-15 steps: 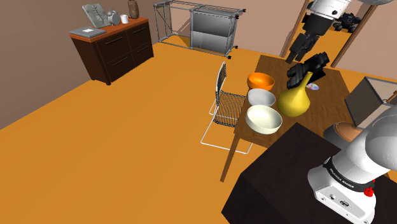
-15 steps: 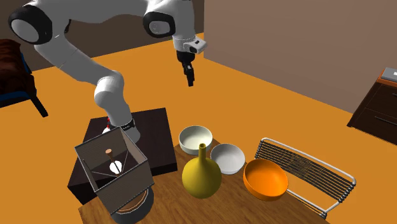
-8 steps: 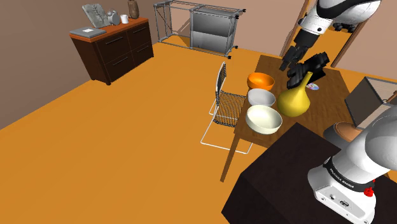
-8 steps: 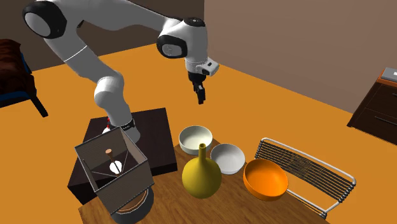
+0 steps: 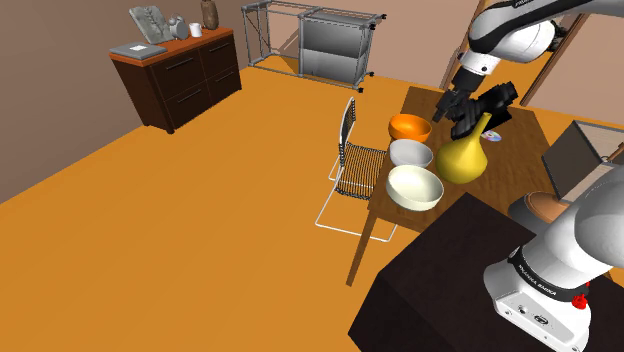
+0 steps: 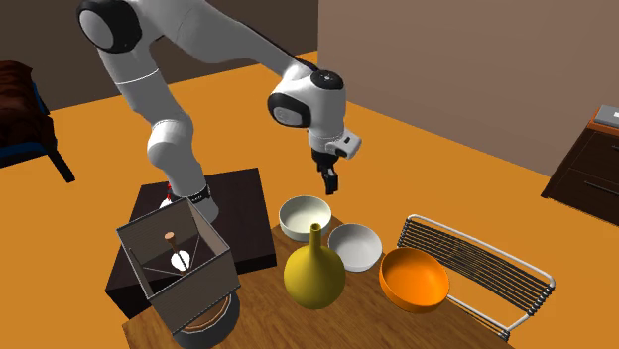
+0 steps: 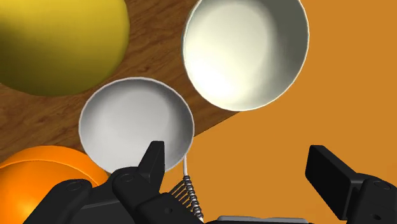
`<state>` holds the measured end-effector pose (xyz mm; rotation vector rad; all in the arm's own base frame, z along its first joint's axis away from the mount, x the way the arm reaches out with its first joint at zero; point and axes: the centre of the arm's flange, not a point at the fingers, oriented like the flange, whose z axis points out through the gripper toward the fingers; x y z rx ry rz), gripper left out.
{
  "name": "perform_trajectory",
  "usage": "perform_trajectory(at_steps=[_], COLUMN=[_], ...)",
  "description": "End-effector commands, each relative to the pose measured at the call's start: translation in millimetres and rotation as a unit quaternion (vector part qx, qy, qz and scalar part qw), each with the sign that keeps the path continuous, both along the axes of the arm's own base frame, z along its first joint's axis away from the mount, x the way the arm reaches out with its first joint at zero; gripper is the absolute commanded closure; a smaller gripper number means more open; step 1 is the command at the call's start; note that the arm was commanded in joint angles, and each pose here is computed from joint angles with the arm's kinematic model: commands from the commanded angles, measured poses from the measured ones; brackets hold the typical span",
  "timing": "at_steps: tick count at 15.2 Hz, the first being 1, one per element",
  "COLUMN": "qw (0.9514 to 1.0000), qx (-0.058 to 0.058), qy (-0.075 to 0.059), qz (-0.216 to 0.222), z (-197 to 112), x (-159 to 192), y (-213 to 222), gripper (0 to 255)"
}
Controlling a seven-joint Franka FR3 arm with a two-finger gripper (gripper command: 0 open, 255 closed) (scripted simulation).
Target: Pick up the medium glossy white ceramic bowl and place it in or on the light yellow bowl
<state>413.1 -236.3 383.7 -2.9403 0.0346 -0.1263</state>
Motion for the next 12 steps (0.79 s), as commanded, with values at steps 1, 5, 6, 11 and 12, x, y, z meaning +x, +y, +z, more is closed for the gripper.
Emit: perform_trajectory(at_steps=[1, 5, 6, 11, 12], qw=[1.0, 1.0, 1.0, 1.0, 0.9999], qx=[0.001, 0.004, 0.004, 0.008, 0.009], qy=[0.0, 0.001, 0.001, 0.003, 0.003], qz=[0.0, -0.002, -0.003, -0.005, -0.005], z=[-18, -57, -66, -115, -124], x=[7, 23, 26, 46, 49], y=[-18, -52, -60, -103, -111], gripper=[0, 0, 0, 0, 0])
